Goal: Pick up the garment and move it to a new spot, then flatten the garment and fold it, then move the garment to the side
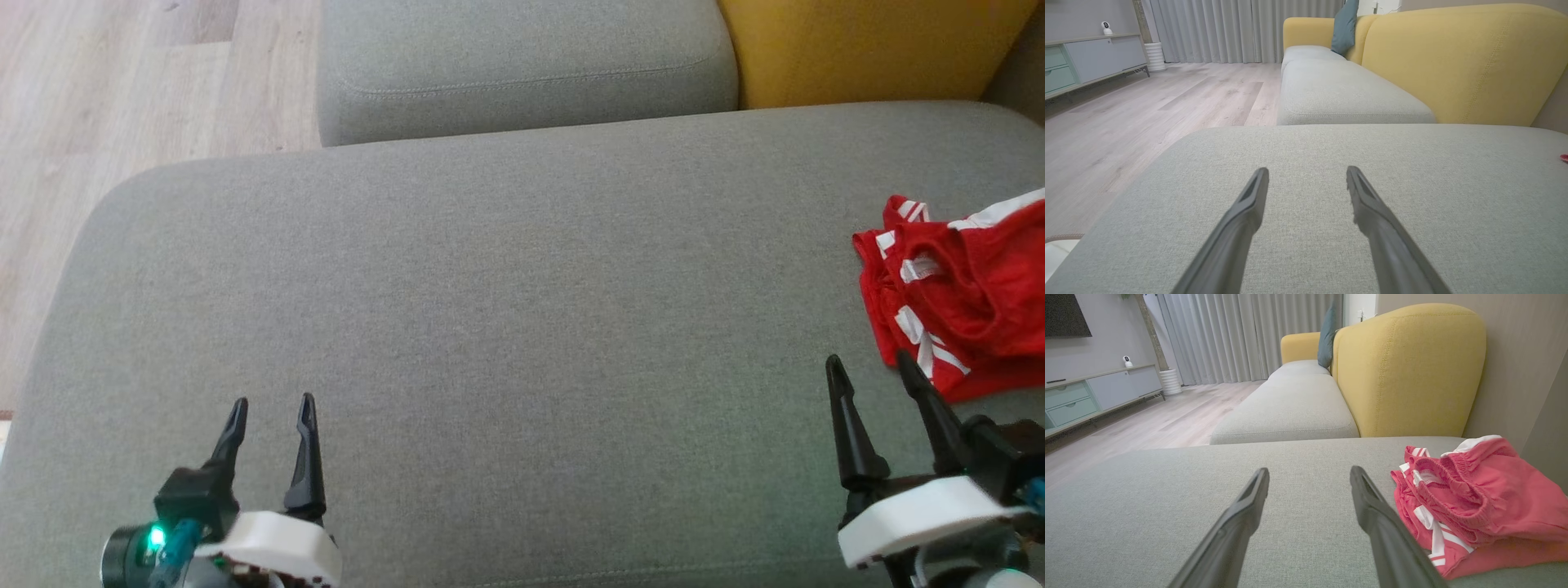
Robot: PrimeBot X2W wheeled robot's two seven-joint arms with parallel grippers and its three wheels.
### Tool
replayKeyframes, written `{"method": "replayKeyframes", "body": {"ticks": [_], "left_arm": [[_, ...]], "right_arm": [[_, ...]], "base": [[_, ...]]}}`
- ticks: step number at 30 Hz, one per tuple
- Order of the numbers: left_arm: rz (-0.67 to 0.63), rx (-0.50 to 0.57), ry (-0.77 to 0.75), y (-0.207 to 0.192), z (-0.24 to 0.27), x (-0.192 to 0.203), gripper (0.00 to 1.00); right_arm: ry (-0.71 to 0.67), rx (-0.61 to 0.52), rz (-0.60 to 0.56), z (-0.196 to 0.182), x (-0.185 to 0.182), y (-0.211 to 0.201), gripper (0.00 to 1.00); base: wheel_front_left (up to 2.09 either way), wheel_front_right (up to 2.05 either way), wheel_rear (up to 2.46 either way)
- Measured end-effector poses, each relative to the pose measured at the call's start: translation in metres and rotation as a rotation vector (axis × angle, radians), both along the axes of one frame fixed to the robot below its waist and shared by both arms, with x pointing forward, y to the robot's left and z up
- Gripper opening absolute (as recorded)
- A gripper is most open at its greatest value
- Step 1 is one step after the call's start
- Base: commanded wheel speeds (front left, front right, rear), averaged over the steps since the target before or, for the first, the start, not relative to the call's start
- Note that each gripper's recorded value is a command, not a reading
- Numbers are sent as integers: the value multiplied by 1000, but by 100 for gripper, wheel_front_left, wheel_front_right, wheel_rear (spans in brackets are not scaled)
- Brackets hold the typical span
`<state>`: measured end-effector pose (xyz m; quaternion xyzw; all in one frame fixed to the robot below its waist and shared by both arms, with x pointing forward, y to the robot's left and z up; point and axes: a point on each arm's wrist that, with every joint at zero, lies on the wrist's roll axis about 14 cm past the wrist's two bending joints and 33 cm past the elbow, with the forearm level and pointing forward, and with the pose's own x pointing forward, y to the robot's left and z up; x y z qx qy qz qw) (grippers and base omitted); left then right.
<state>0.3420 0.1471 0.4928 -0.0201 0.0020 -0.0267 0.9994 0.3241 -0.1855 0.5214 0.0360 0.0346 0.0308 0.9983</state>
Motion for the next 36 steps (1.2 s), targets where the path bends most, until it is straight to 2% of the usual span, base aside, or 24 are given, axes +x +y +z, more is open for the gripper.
{"method": "replayKeyframes", "body": {"ticks": [12,13,19,36], "left_arm": [[-9,10,10,0,-3,0,100],[-9,11,11,0,-4,0,0],[0,-3,123,-2,-38,-15,0],[42,-198,204,7,-49,-14,0]], "right_arm": [[10,10,3,-3,2,1,100],[11,10,3,-3,2,1,0],[114,29,5,-36,-6,3,0],[143,239,-6,-46,-6,5,0]], "base": [[0,0,0],[0,0,0],[0,0,0],[0,0,0]]}}
